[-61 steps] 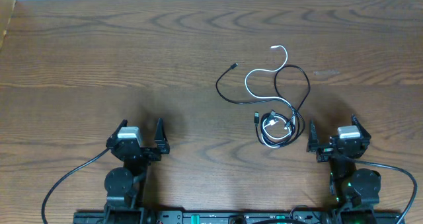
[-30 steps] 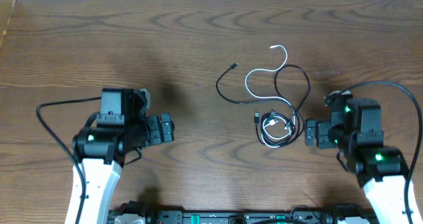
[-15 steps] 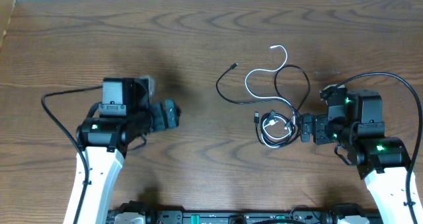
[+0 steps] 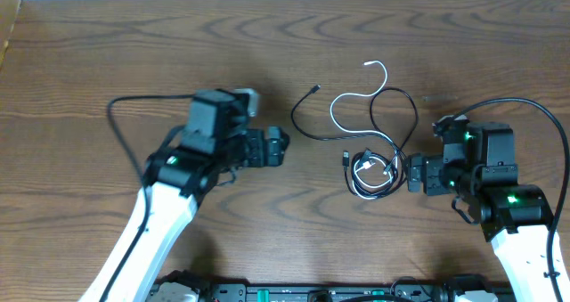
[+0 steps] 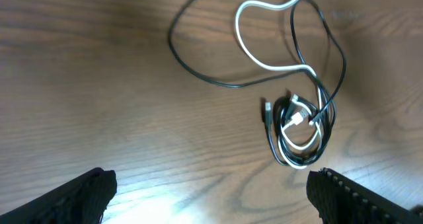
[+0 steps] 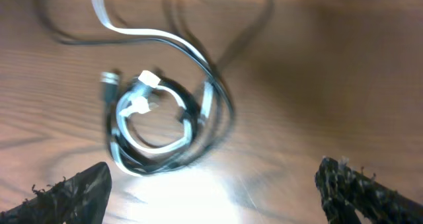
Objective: Untangle cables
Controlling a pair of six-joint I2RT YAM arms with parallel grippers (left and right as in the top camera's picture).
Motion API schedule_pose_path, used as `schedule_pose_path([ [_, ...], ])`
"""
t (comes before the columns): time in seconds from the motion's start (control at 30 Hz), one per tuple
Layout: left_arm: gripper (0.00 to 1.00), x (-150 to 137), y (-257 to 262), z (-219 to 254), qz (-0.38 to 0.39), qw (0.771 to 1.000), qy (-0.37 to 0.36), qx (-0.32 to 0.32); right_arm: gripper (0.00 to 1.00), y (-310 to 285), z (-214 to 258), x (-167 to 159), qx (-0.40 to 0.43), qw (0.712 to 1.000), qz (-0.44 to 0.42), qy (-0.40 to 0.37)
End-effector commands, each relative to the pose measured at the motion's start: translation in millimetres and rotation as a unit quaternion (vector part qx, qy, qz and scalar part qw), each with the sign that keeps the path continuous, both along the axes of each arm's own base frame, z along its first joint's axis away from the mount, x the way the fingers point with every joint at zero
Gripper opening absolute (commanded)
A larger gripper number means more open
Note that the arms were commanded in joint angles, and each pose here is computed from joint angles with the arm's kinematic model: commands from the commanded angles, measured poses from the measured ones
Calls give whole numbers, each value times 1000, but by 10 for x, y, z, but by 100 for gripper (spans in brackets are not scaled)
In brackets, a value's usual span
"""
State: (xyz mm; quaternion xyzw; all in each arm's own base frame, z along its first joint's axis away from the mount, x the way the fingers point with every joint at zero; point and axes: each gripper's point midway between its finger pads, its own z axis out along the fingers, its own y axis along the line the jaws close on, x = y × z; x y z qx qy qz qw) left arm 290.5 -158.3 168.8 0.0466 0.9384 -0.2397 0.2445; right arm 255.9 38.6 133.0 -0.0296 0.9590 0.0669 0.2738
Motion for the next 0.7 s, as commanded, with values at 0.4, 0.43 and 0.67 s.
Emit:
schedule_pose_path([
  [0.4,98,-4,-1085,-482,-112,991,43,53,99,-872,-13,-243,-108,961,-251,34],
  [0.43,98,-14,-1190,-531,-123,990,39,52,99,-873,-17,-246,-105,961,-252,36],
  [0.67,95,-51,-1668,-918,-131,989,53,33,99,-876,-27,-257,-99,961,-254,39],
])
